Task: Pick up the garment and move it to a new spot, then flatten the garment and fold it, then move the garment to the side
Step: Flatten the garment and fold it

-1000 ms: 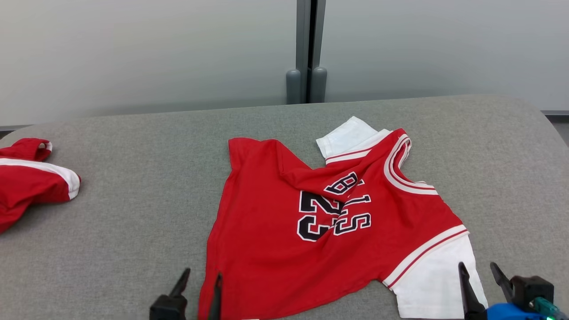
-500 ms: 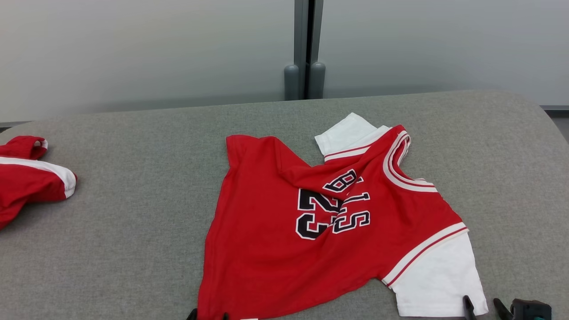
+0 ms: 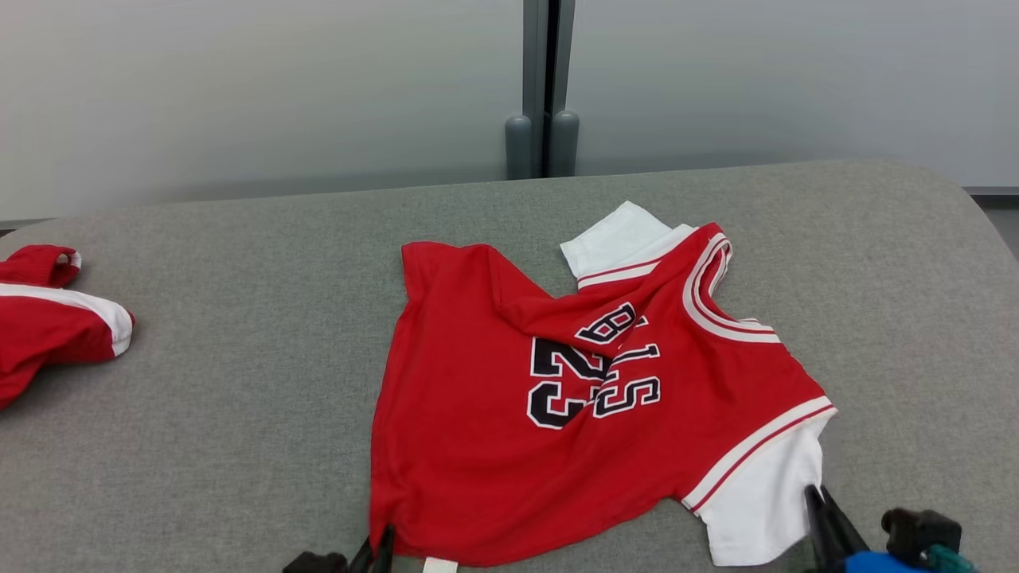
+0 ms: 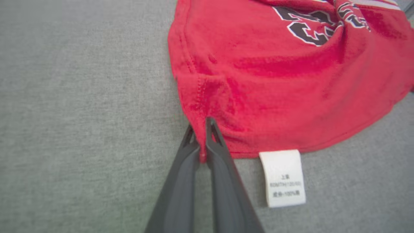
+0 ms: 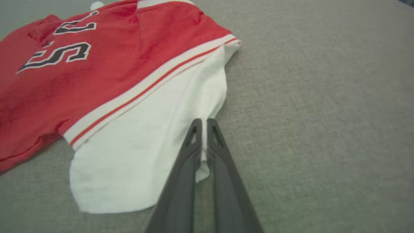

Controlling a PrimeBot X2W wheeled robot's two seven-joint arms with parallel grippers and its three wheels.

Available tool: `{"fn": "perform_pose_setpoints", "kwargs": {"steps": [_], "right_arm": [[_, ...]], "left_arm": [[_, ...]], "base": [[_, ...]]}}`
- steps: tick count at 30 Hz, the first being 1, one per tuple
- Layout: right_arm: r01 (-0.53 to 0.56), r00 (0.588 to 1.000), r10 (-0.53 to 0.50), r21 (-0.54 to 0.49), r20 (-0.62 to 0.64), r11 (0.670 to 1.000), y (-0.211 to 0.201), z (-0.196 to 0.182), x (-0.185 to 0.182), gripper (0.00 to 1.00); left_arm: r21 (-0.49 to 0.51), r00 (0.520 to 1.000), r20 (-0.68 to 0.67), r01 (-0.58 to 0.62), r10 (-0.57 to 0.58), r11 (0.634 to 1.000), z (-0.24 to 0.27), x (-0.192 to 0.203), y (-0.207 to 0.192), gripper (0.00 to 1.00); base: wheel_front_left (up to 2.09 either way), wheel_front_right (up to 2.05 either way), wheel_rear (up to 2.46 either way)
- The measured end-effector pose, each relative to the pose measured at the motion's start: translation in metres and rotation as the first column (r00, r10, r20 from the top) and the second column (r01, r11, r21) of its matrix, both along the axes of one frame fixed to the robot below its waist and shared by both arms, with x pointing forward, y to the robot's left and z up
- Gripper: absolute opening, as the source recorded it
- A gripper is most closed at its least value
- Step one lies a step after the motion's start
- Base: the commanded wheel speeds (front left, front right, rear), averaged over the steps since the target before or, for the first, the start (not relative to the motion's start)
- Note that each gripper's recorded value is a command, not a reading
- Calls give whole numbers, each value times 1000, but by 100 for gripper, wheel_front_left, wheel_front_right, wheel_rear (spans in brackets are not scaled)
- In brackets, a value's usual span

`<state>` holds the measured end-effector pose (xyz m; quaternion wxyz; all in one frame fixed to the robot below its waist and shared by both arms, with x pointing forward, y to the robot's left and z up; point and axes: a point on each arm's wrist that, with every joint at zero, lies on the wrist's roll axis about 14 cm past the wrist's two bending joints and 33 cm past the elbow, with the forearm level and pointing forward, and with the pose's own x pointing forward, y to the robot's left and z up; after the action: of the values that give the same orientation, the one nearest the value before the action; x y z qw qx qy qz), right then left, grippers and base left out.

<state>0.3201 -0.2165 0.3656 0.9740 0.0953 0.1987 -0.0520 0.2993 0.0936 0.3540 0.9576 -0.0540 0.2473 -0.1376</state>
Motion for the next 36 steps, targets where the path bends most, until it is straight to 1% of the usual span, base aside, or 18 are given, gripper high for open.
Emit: {"fn": "perform_pose_setpoints", "kwargs": {"steps": [4,6,7,9,13,16,19,20,21,23,24,26,28,31,36], "right_arm": [[-38,987,36,11,159,999,9,42,37,0],[-56,971,51,18,235,998,12,65,56,0],[-72,960,68,4,273,997,13,77,68,0],[-91,928,93,-23,360,996,12,109,93,0],[-116,848,115,-29,517,993,15,175,145,0],[-152,812,140,-27,566,988,23,211,184,0],[-167,790,137,-5,598,986,23,246,227,0],[-171,783,142,-9,606,985,23,258,240,0],[-175,773,146,-15,617,985,23,271,253,0],[-165,742,129,-7,658,986,17,302,277,0],[-156,730,128,-18,672,988,14,317,288,0],[-146,679,109,-11,726,989,11,350,305,0],[-141,639,108,-22,762,990,12,376,319,0],[-135,605,119,-46,787,990,17,399,335,0],[-123,535,183,-138,824,983,30,445,336,0]], "left_arm": [[-40,995,102,11,-7,999,27,29,-6,0],[-80,987,160,5,8,997,47,50,-7,0],[-90,981,194,13,5,996,59,63,-7,0],[-78,960,279,36,-13,996,86,93,-6,0],[-70,906,421,74,-38,995,146,151,-8,0],[-43,854,516,96,-60,994,194,199,-9,0],[-104,831,556,85,-13,991,233,246,-7,0],[-140,829,559,86,7,986,244,261,-7,0],[-153,821,571,84,19,985,256,275,-6,0],[-124,789,614,73,19,990,283,303,0,0],[-128,777,629,65,30,990,295,315,3,0],[-115,765,643,48,38,992,308,337,8,0],[-138,755,653,32,67,990,322,357,13,0],[-135,722,687,12,85,991,345,379,19,0],[-159,665,739,12,111,987,392,392,19,0]], "base": [[0,0,0],[0,0,0],[0,0,0],[0,0,0],[0,0,0],[0,0,0],[0,0,0],[0,0,0],[0,0,0],[0,0,0],[0,0,0],[0,0,0],[0,0,0],[0,0,0],[0,0,0]]}}
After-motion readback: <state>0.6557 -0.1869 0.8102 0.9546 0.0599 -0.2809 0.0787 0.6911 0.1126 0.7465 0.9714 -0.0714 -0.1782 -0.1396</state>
